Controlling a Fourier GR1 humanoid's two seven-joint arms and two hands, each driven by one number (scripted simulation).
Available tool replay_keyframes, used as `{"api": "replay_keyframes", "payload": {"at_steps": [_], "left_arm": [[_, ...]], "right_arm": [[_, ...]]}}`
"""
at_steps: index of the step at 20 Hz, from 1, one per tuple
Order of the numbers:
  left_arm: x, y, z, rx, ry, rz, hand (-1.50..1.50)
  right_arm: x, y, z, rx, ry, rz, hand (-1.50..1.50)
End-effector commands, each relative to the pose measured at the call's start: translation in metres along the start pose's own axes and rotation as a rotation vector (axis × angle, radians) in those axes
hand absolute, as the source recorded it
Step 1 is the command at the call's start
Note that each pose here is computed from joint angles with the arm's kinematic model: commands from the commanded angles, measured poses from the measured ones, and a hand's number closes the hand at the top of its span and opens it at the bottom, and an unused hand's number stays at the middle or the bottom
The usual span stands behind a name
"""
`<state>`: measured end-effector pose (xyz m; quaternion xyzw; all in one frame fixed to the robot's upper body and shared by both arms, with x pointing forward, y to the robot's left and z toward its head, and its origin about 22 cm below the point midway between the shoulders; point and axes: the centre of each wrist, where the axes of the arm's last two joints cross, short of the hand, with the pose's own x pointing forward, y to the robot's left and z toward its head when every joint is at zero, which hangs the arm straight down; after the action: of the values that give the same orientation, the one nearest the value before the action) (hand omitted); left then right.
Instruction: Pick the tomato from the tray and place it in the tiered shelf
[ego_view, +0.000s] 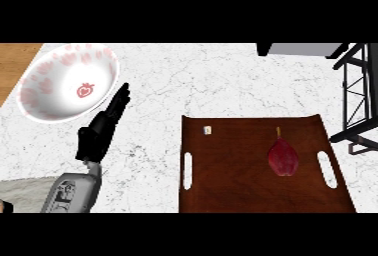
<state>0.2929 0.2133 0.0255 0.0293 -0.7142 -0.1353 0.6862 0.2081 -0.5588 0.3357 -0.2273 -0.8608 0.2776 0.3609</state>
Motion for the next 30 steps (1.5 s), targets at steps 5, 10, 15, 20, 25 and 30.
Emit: {"api": "replay_keyframes", "payload": {"at_steps": [5, 10, 15, 20, 25, 30], "left_arm": [[-0.022, -0.012, 0.009, -0.005, 0.025, 0.013, 0.0], [0.0, -0.008, -0.005, -0.017, 0.002, -0.003, 0.0], [0.0, -0.017, -0.003, 0.015, 0.006, -0.004, 0.0], [0.007, -0.017, 0.0, 0.006, 0.009, 0.017, 0.0], [-0.001, -0.003, -0.003, -0.002, 0.002, -0.004, 0.0], [-0.009, -0.003, -0.005, 0.016, -0.009, -0.001, 0.0]], "right_arm": [[-0.028, 0.044, -0.018, 0.056, -0.247, -0.079, 1.5], [-0.055, 0.08, -0.022, 0.049, -0.123, -0.326, 1.5], [-0.06, 0.079, -0.043, 0.049, -0.123, -0.377, 1.5], [-0.075, 0.09, -0.039, 0.073, -0.114, -0.408, 1.5], [-0.066, 0.076, -0.051, 0.04, -0.002, -0.091, 1.5], [-0.092, 0.093, -0.046, -0.018, 0.075, -0.084, -1.5]]}}
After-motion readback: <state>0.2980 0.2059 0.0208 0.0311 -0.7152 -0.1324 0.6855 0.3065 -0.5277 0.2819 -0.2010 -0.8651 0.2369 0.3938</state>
